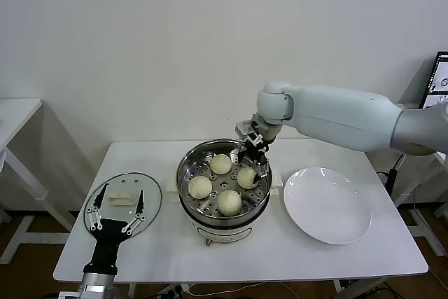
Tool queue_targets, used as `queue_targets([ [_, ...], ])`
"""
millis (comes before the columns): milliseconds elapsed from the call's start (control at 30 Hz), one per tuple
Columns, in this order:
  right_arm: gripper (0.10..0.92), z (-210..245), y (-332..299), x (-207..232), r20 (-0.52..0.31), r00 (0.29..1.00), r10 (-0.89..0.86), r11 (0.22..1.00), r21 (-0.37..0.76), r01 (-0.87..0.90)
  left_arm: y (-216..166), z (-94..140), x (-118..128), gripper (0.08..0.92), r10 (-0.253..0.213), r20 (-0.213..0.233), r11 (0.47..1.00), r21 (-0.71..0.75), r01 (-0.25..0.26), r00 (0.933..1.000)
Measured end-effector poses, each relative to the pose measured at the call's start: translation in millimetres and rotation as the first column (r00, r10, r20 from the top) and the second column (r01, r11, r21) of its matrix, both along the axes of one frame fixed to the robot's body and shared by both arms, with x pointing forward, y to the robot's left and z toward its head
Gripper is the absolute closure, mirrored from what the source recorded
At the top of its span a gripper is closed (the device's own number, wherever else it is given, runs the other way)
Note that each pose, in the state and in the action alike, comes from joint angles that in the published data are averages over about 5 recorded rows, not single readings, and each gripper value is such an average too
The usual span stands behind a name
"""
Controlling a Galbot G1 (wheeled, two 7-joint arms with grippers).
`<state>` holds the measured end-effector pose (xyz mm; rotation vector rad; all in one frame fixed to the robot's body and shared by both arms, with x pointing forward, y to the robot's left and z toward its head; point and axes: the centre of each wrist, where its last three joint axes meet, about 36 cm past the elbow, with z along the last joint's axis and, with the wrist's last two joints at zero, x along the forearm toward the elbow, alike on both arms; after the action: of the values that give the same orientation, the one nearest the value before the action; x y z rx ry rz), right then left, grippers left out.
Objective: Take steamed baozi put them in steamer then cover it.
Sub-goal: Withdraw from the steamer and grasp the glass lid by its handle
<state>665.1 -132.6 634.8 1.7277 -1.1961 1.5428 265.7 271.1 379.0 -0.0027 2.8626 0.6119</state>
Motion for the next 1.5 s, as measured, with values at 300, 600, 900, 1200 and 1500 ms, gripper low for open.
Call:
queue_targets([
  [300,0.2,2.5,-51.8,-18.1,0.18,0.977,-0.111,0.916,0.401,0.03,6.7,3.6,6.8,0.177,0.028,0.02,0.998,0.057,-0.029,0.9994],
  [600,0.2,-37.4,-100.5,-37.7,0.268,0.808,-0.525,0.493,0.869,0.032,8.9,10.6,9.5,0.177,0.043,0.026,0.991,0.122,-0.046,0.9987],
  [900,0.2,-99.9,-145.6,-64.4,0.042,0.572,-0.819,0.06,0.998,0.013,19.6,10.2,17.7,0.177,0.08,0.031,0.971,0.225,-0.085,0.9963],
  [1200,0.2,-191.6,-185.1,-117.9,-0.197,0.36,-0.912,-0.206,0.979,0.013,51.2,-6.3,30.0,0.177,0.112,0.014,0.868,0.485,-0.104,0.9937],
  [1500,0.2,-277.1,-199.5,-194.5,-0.344,0.196,-0.918,-0.342,0.938,0.046,85.0,-53.8,36.2,0.177,0.113,-0.047,0.676,0.736,-0.043,0.9924],
])
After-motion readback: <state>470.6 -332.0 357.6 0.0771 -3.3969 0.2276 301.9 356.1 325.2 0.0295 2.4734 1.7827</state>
